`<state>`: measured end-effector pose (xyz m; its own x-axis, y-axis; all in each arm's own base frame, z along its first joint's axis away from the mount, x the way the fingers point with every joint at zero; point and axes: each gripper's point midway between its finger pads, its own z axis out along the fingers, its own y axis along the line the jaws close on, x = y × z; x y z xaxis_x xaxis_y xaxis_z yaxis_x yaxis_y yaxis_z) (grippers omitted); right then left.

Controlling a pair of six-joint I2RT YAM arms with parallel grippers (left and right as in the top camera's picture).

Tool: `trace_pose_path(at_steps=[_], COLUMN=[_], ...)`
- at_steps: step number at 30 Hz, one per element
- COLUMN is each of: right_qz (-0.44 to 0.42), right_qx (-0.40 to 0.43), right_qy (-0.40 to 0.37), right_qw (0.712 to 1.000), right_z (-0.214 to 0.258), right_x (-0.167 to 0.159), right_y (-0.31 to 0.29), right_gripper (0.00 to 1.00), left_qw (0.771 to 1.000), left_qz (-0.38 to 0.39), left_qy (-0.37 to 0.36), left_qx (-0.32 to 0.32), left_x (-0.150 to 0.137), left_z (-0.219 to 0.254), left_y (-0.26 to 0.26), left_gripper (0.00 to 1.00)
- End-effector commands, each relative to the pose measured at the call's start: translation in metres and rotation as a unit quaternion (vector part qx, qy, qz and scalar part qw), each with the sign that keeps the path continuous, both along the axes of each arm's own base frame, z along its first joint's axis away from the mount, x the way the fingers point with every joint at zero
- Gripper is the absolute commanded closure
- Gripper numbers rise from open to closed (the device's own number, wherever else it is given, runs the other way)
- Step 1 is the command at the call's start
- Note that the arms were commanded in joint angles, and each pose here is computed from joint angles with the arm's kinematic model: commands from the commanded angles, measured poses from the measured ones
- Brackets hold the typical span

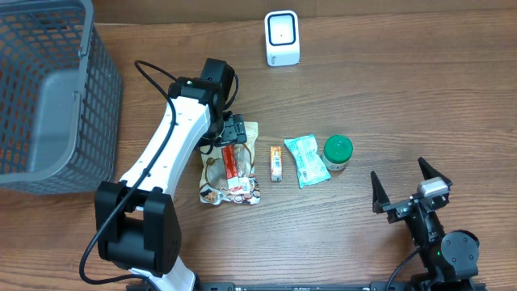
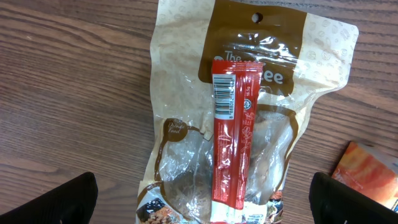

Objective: Scan the item barcode
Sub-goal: 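Move the right gripper left toward the green-lidded jar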

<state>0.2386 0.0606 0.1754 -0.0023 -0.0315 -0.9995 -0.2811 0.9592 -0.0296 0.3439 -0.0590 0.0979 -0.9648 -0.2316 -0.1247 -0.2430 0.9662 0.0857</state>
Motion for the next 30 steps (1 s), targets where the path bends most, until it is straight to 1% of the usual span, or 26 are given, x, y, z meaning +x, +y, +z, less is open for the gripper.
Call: trace_pose_path(at_steps=[1,4,10,14,16,22,24,25,30], right_qz=[0.012,0.031,0.031,0.024,0.005,-0.023,-0.024,-0.024,-0.033], right_qx=[0.004,0.006,0.041,0.040,0.038,0.033,0.028,0.025,0.007], right_qy=[-0.017,-0.019,-0.013,-0.006,0.007,0.019,0.036,0.056,0.142], right_qw=[1.000,0.999,0.999,0.999,0.999,0.999,0.999,0.998,0.989], right_z=[0.006,0.008,0.015,0.033,0.045,0.094,0.109,0.123,0.155], right_x=[-0.001,-0.003,-0.005,-0.011,-0.015,-0.024,-0.025,-0.024,-0.010], right_y=[0.004,0.010,0.010,0.007,-0.001,-0.012,-0.012,-0.012,-0.011], right_gripper=[0.00,0.00,0.00,0.00,0.00,0.00,0.00,0.00,0.00], left_qw=[1.000,1.000,1.000,1.000,1.000,1.000,1.000,1.000,1.000], left_qz=[0.009,0.008,0.008,0.008,0.008,0.008,0.008,0.008,0.008], left_qy=[-0.017,-0.017,-0.017,-0.017,-0.017,-0.017,-0.017,-0.017,-0.017], left_qx=[0.005,0.005,0.005,0.005,0.005,0.005,0.005,0.005,0.005], left_x=[0.006,0.006,0.006,0.006,0.006,0.006,0.006,0.005,0.006], left_z=[0.008,0.008,0.008,0.008,0.008,0.008,0.008,0.008,0.008], left_y=[0.002,0.002,0.002,0.002,0.002,0.002,0.002,0.002,0.002], left_gripper=[0.00,0.00,0.00,0.00,0.00,0.00,0.00,0.00,0.00])
